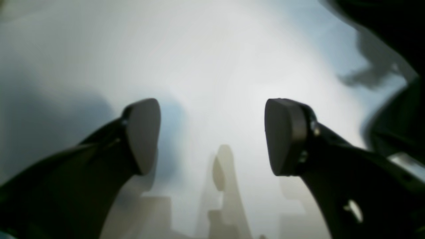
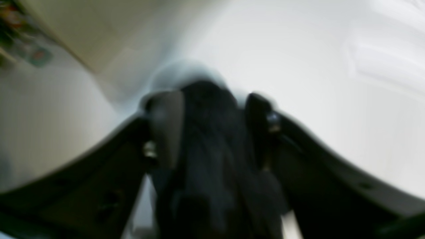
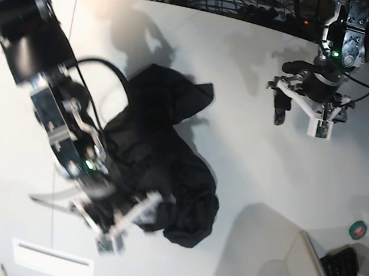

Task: Layout the t-shirt on the table in an organized manner, then fold the t-shirt properly
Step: 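Grasp the shirt with the left gripper and lift it up, then regrasp the shirt with both grippers and pull it apart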

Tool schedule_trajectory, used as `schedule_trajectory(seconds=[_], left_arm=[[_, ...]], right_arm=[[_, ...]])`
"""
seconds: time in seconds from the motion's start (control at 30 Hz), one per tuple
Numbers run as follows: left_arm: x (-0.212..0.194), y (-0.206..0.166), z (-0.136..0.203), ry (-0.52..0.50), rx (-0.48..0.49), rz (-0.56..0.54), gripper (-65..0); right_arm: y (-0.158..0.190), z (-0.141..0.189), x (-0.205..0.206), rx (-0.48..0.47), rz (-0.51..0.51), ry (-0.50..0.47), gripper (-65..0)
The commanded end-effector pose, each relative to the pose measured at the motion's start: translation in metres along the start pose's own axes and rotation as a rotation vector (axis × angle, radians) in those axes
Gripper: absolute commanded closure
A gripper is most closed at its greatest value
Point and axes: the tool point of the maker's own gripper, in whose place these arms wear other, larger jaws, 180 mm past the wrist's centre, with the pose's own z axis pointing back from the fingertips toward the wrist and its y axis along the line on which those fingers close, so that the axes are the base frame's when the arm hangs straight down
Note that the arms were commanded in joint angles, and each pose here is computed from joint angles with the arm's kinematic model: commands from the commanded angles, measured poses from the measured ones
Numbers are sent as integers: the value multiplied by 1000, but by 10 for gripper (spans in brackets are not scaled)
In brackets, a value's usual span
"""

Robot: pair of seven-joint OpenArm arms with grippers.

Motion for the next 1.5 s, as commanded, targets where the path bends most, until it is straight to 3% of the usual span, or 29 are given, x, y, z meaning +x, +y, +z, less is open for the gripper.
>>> schedule_trajectory(seconds=[0.0, 0.07, 0.23, 0.33, 0.47, 0.67, 0.77, 0.8, 0.87, 1.0, 1.03, 1.1, 1.2, 1.33, 1.47], left_arm=[[11, -1, -4, -32, -3, -15, -497], [9, -16, -16, -19, -38, -22, -499], [44, -61, -46, -75, -129, 0, -500], [68, -91, -65, -63, -176, 28, -504], [76, -138, -97, 89, -243, 64, -505], [66, -167, -135, 179, -262, 110, -495], [60, -171, -144, 192, -259, 120, -490], [58, -172, -145, 198, -259, 121, -469], [56, -171, -146, 200, -255, 121, -367], [63, -167, -148, 188, -251, 117, -36], [65, -164, -148, 185, -245, 113, 0], [70, -153, -148, 166, -232, 105, 0], [80, -131, -138, 122, -203, 78, 0], [103, -98, -113, 70, -169, 11, 0], [140, -83, -87, 0, -154, -47, 0]], right_arm=[[-9, 11, 13, -19, 2, -57, -372], [-29, 33, -20, -69, -34, -16, -408], [-78, 80, -103, -218, -187, 110, -416], [-63, 96, -143, -173, -186, 193, -414], [-39, 113, -183, -130, -198, 283, -413], [13, 116, -207, -7, -162, 354, -411], [22, 103, -205, 12, -159, 354, -411], [22, 96, -208, 7, -164, 363, -411], [16, 84, -219, -17, -168, 396, -411], [1, 64, -243, -69, -171, 475, -410], [-4, 62, -250, -81, -171, 497, -404], [-7, 62, -258, -91, -171, 522, -315], [-11, 69, -267, -102, -177, 538, 0], [-40, 92, -262, -165, -219, 500, 0], [-67, 118, -216, -220, -254, 355, 0]])
